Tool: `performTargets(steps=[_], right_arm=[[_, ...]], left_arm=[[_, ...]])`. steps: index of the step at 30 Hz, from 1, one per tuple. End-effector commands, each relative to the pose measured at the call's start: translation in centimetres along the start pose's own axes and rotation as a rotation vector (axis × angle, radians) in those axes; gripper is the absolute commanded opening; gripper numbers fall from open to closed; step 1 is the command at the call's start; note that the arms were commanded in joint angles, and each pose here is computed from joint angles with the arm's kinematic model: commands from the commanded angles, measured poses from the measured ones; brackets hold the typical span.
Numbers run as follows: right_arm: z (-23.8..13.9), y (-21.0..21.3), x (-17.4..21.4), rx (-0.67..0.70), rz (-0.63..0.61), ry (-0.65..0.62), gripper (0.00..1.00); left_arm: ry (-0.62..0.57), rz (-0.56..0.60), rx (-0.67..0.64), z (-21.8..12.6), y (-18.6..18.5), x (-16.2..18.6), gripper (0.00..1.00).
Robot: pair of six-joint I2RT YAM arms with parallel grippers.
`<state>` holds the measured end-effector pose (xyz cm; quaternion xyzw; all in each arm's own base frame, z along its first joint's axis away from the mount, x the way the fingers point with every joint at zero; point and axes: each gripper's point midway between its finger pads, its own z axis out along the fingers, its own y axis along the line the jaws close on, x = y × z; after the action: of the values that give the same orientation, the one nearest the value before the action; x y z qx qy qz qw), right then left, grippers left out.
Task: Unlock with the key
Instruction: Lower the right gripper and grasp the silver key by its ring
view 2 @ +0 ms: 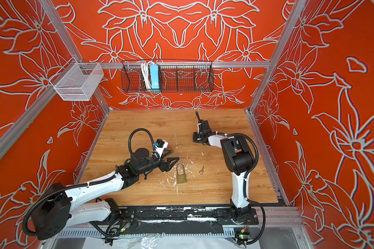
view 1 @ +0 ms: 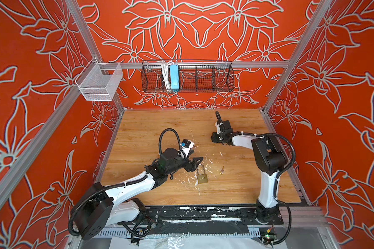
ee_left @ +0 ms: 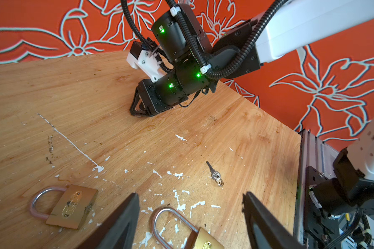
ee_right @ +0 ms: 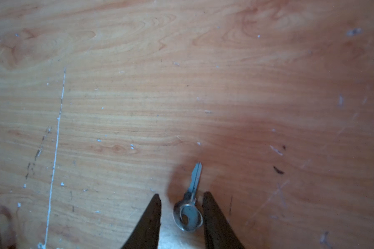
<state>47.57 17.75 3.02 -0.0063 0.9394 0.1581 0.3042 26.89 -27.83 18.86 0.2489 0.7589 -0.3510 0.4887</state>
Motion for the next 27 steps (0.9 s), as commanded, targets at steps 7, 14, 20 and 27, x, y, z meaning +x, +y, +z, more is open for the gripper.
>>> performTargets(steps=[7,14,20,27], right_arm=[[0.9,-1.2,3.2,0.036,0.018,0.132,0.21],[0.6,-1.1,3.3,0.027,0.014,0.135,0.16],[0.0,-1.0,3.3,0.026,0.006,0.136,0.14],[-0.4,-1.0,3.4,0.027,0.002,0.140,0.10]], left_arm=[[-0.007,0.008,0.004,0.2,-0.1,-0.1,0.76],[0.000,0.009,-0.007,0.4,0.1,0.1,0.76],[0.006,0.005,-0.014,0.5,0.2,0.2,0.76],[0.005,0.005,-0.023,0.5,0.4,0.1,0.77]])
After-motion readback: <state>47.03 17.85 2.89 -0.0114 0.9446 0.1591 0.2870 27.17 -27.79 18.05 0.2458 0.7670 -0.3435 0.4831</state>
